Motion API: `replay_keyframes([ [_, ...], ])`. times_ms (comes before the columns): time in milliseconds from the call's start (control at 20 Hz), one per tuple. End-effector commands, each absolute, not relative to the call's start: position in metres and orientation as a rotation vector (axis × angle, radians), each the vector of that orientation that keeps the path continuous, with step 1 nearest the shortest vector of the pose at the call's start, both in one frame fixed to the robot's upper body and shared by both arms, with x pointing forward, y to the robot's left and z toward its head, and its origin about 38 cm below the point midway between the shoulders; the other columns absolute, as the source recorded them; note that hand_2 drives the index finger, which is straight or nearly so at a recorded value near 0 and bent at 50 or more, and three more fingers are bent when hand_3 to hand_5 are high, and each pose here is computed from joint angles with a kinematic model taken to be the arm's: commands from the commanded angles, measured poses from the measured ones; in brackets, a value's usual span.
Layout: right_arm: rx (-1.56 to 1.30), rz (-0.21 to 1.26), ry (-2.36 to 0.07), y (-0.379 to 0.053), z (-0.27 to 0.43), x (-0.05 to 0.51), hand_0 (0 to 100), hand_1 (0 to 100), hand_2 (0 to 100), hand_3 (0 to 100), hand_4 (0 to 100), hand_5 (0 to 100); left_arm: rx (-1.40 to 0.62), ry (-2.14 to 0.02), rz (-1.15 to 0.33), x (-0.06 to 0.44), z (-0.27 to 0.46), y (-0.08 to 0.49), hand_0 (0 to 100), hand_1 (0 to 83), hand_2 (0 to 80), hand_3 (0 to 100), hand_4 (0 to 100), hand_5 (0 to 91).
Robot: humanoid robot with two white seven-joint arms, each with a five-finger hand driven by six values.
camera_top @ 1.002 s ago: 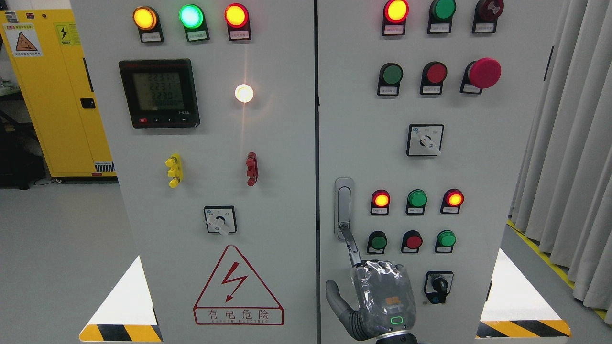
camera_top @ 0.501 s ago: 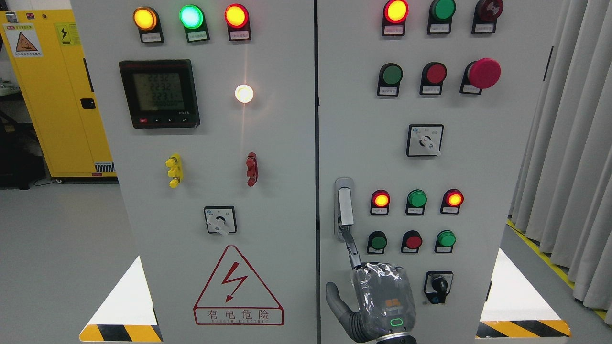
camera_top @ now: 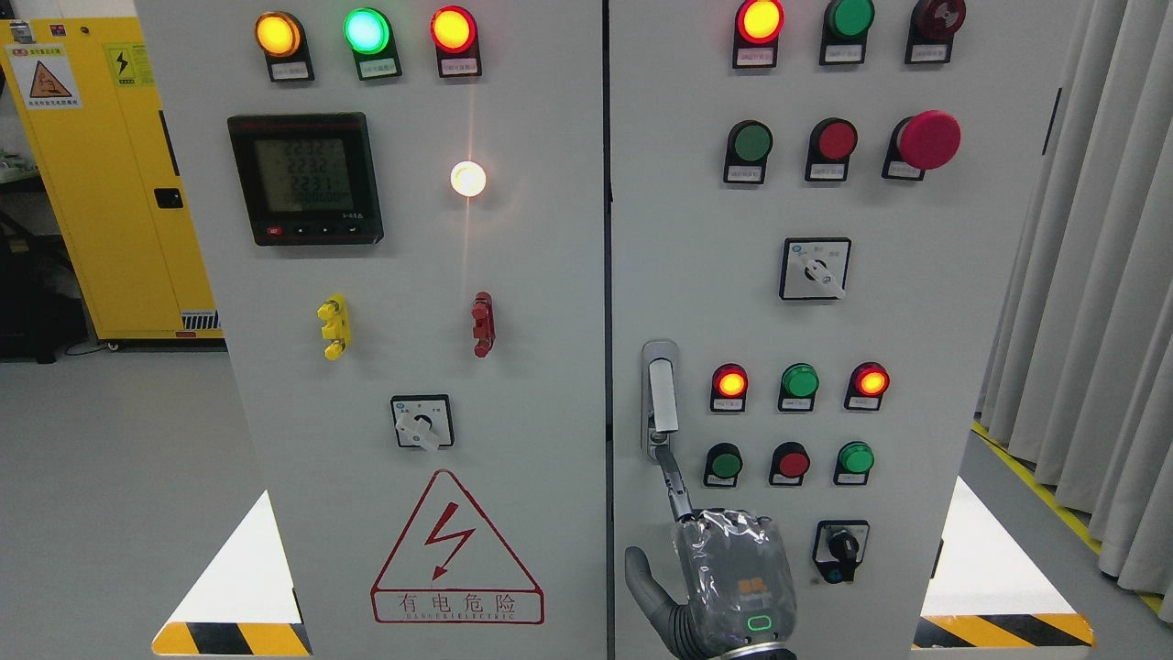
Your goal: Release door handle
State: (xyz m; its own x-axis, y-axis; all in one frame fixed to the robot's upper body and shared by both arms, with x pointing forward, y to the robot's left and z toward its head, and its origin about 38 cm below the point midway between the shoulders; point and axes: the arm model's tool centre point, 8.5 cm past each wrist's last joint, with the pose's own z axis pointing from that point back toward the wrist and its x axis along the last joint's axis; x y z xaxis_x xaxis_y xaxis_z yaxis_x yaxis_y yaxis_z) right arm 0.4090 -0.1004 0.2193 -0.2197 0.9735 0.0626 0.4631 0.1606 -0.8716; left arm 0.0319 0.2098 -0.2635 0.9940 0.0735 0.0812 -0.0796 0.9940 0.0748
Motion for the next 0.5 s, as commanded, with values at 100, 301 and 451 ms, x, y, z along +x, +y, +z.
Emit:
replay_keyframes([
  [100, -1.390, 0.960, -1.826, -0.099, 0.228, 0.404, 48, 40, 0, 100, 100, 100, 0.076, -0.090, 0.078, 0.036, -0.263, 0.209, 12, 55.6, 0.0, 0, 0, 0.0],
  [301, -1.396, 0.951, -1.854, -0.097, 0.235, 0.399, 49, 40, 0, 100, 100, 100, 0.076, -0.090, 0.078, 0.036, -0.263, 0.209, 12, 55.6, 0.0, 0, 0, 0.0],
  [451, -1.404, 0.940, -1.870, -0.097, 0.240, 0.397, 49, 40, 1, 100, 100, 100, 0.076, -0.090, 0.078, 0.036, -0.263, 0.209, 12, 55.6, 0.0, 0, 0, 0.0],
])
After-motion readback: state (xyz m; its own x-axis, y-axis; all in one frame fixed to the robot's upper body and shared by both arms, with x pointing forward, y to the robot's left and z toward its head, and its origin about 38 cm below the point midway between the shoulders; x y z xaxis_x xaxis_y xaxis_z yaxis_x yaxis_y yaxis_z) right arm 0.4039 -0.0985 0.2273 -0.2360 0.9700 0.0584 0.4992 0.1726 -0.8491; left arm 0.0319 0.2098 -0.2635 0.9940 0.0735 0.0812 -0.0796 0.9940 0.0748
